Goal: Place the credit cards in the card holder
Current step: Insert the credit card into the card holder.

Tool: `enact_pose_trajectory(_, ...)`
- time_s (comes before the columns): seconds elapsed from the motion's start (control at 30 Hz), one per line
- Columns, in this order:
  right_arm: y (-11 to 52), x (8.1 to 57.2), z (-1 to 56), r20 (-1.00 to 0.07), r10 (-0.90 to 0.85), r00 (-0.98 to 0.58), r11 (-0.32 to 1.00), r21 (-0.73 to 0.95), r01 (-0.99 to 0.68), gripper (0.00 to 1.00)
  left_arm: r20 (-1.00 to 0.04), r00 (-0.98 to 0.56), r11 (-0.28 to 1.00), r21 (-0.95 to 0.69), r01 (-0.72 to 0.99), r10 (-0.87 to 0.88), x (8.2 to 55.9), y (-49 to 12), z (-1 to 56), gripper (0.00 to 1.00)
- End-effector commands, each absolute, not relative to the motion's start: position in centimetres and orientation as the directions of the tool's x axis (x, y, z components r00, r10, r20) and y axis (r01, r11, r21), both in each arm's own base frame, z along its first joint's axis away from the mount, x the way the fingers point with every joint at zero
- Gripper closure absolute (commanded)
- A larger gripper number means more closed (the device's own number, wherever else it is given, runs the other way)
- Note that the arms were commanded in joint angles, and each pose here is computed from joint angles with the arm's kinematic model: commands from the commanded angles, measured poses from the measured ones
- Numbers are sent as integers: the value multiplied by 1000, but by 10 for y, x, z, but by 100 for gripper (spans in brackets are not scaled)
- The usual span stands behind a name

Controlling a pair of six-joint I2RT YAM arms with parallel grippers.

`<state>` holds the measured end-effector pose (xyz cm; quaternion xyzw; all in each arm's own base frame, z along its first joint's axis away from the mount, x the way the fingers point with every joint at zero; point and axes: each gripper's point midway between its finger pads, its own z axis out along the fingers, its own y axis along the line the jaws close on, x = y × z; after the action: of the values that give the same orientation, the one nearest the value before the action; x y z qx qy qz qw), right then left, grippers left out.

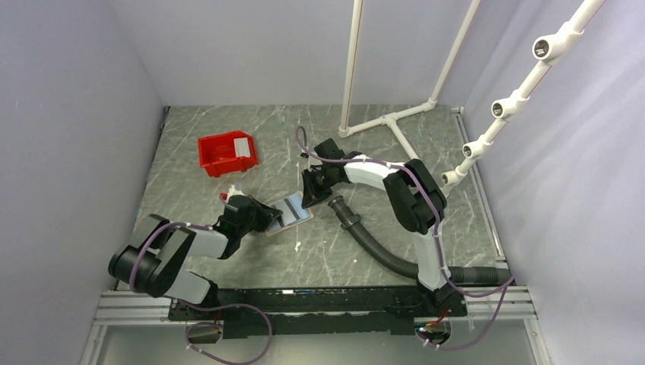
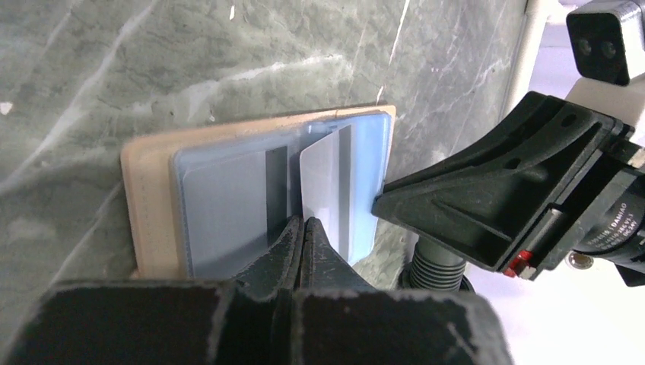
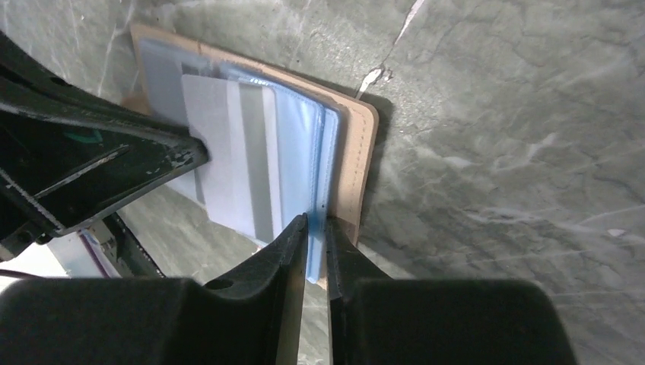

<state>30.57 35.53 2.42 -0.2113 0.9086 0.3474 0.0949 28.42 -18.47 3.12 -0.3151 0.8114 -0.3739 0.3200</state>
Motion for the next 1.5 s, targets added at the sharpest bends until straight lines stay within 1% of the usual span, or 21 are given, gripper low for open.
enact_pose_trajectory(0.0, 371, 295, 20, -298, -340, -892, 623, 639, -451, 87, -289, -584, 505, -827, -246, -758, 299, -193, 36, 100)
enact_pose_trajectory(0.07, 375, 291, 23, -296, -339, -893, 605, 659, -448, 89, -302, -583, 506, -834, -222, -754, 305, -200, 37, 100)
enact_pose_trajectory(0.27, 379, 291, 30, -312, -344, -885, 587, 664, -463, 90, -346, -618, 562, -805, -191, -706, 312, -215, 32, 100)
enact_pose_trajectory(0.37, 375, 295, 29, -322, -347, -881, 603, 642, -472, 90, -350, -635, 601, -766, -229, -689, 304, -208, 27, 100)
enact_pose_trajectory(0.47, 370, 300, 31, -332, -339, -880, 617, 628, -475, 90, -356, -655, 624, -747, -229, -667, 291, -200, 30, 100)
enact_pose_trajectory(0.53, 366, 306, 33, -338, -322, -884, 621, 630, -467, 88, -338, -685, 624, -751, -218, -645, 284, -197, 33, 100)
enact_pose_trajectory(0.63, 365, 314, 36, -348, -301, -888, 620, 637, -459, 81, -291, -739, 602, -776, -189, -608, 275, -200, 35, 100)
enact_pose_trajectory(0.73, 369, 319, 36, -346, -302, -888, 615, 642, -459, 78, -241, -780, 560, -812, -165, -578, 276, -204, 36, 100)
enact_pose_trajectory(0.87, 375, 322, 36, -347, -300, -889, 598, 657, -458, 73, -197, -809, 511, -848, -143, -553, 283, -211, 35, 100)
enact_pose_trajectory(0.93, 375, 324, 34, -343, -302, -889, 602, 655, -457, 72, -187, -818, 498, -856, -135, -543, 285, -214, 34, 100)
enact_pose_trajectory(1.03, 376, 325, 31, -338, -309, -889, 602, 654, -458, 74, -185, -831, 496, -860, -122, -525, 286, -218, 32, 100)
enact_pose_trajectory(1.13, 378, 322, 29, -337, -325, -884, 583, 665, -467, 79, -181, -840, 499, -858, -119, -511, 288, -217, 31, 100)
enact_pose_trajectory(1.2, 379, 321, 28, -341, -339, -877, 566, 671, -479, 80, -173, -844, 499, -858, -124, -507, 290, -214, 31, 100)
enact_pose_trajectory(1.27, 380, 320, 29, -347, -351, -870, 552, 673, -492, 81, -171, -842, 499, -857, -129, -512, 292, -209, 32, 100)
enact_pose_trajectory(1.47, 380, 320, 35, -366, -364, -857, 537, 669, -514, 80, -216, -836, 543, -832, -112, -504, 302, -202, 38, 100)
